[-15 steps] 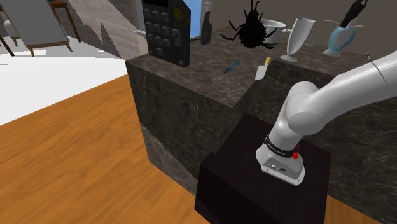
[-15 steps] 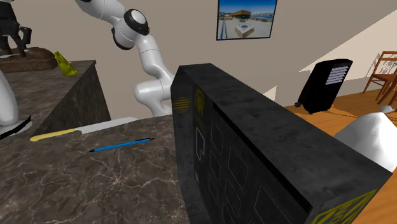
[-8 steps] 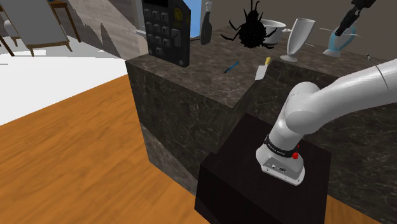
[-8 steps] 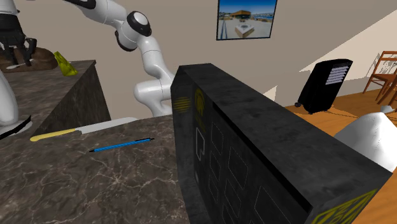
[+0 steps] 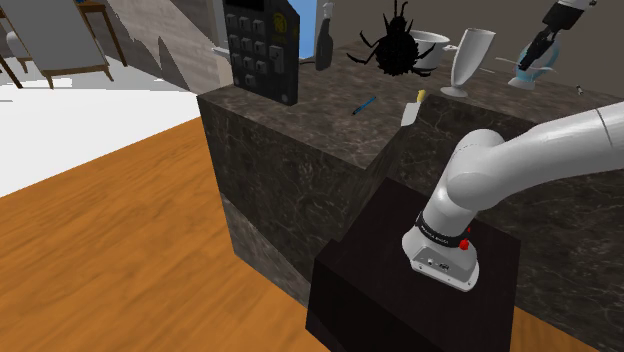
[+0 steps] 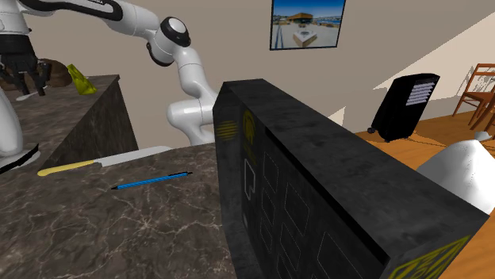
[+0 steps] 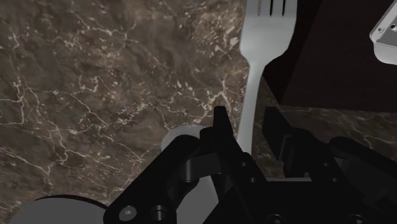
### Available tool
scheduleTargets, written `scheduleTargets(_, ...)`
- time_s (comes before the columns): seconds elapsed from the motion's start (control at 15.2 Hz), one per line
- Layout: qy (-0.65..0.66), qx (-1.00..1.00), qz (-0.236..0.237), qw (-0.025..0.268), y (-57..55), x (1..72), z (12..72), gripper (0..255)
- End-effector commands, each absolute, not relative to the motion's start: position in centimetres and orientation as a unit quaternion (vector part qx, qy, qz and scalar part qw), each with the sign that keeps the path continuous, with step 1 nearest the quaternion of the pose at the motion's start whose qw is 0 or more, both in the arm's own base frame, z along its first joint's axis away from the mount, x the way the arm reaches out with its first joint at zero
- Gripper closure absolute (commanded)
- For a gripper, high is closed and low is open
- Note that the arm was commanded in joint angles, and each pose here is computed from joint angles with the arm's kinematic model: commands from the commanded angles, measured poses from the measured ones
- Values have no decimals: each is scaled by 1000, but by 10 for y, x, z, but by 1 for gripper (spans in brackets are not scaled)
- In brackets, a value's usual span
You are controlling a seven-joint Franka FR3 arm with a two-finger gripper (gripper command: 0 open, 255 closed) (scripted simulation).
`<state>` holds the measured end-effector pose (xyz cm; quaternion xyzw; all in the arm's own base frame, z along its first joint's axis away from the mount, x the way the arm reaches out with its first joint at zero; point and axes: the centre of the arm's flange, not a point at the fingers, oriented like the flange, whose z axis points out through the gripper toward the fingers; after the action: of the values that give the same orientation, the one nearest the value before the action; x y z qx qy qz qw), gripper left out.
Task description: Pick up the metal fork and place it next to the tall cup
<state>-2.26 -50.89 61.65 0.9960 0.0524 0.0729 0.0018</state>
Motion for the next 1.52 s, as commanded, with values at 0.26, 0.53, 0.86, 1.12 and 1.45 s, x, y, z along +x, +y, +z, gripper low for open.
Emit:
scheduleTargets(0.26,53,996,73,2,-509,-23,584,255)
scheduleTargets(0.53,53,996,73,2,-509,-23,563,255)
scheduleTargets(0.86,53,996,73,2,-509,-23,536,255)
scheduleTargets(1.12,53,996,73,2,-509,-23,515,255)
scheduleTargets(1.45,53,996,73,2,-509,-23,505,255)
